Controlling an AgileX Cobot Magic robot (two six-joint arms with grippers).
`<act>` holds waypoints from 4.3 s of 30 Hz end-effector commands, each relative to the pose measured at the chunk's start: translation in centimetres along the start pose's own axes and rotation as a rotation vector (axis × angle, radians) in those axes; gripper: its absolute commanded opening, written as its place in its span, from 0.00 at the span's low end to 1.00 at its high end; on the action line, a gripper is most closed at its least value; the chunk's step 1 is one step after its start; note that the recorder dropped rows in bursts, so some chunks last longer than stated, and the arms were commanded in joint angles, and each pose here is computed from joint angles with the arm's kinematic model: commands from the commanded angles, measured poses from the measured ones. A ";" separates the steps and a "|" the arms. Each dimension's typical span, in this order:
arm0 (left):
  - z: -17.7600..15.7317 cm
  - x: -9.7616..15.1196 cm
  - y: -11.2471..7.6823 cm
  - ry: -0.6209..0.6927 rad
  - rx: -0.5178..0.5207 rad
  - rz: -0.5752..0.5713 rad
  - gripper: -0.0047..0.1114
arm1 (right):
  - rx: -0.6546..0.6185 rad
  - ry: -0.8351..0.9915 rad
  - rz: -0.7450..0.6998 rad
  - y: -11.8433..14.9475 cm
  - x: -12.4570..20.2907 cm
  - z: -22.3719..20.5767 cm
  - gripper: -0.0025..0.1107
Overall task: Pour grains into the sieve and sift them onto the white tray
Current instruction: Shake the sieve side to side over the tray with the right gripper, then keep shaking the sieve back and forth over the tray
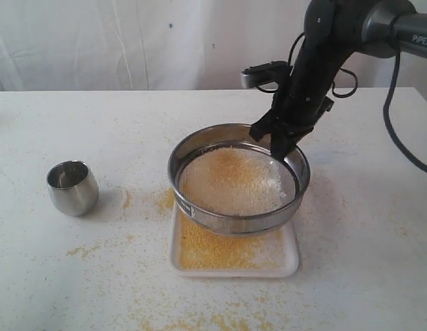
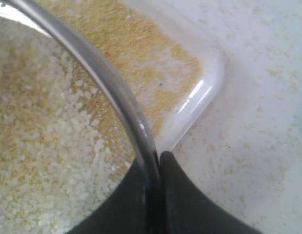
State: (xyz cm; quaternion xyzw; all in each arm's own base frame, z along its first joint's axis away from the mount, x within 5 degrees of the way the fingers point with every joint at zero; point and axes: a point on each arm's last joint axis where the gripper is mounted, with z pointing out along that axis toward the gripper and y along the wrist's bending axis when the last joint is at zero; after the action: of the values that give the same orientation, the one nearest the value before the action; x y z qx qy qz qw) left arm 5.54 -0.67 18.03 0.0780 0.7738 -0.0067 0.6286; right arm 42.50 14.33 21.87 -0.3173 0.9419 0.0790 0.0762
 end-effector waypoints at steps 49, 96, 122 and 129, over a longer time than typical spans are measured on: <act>0.0 0.1 0.0 -0.002 -0.003 -0.004 0.04 | 0.136 -0.127 0.358 -1.7 0.1 -2.6 0.02; 0.0 0.1 0.0 -0.002 -0.003 -0.004 0.04 | 0.183 -0.116 0.383 -3.0 0.7 -2.4 0.02; 0.0 0.1 0.0 -0.002 -0.003 -0.004 0.04 | -0.092 -0.082 -0.086 0.5 0.5 -2.3 0.02; 0.0 0.1 0.0 -0.002 -0.003 -0.004 0.04 | -0.160 -0.111 -0.028 1.0 0.2 -2.3 0.02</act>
State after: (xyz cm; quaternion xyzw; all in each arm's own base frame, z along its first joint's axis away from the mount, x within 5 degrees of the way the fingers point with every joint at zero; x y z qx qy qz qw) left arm 5.54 -0.67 18.03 0.0785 0.7737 -0.0060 0.6286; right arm 42.76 12.16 23.11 -0.2363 0.9644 0.0530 0.1060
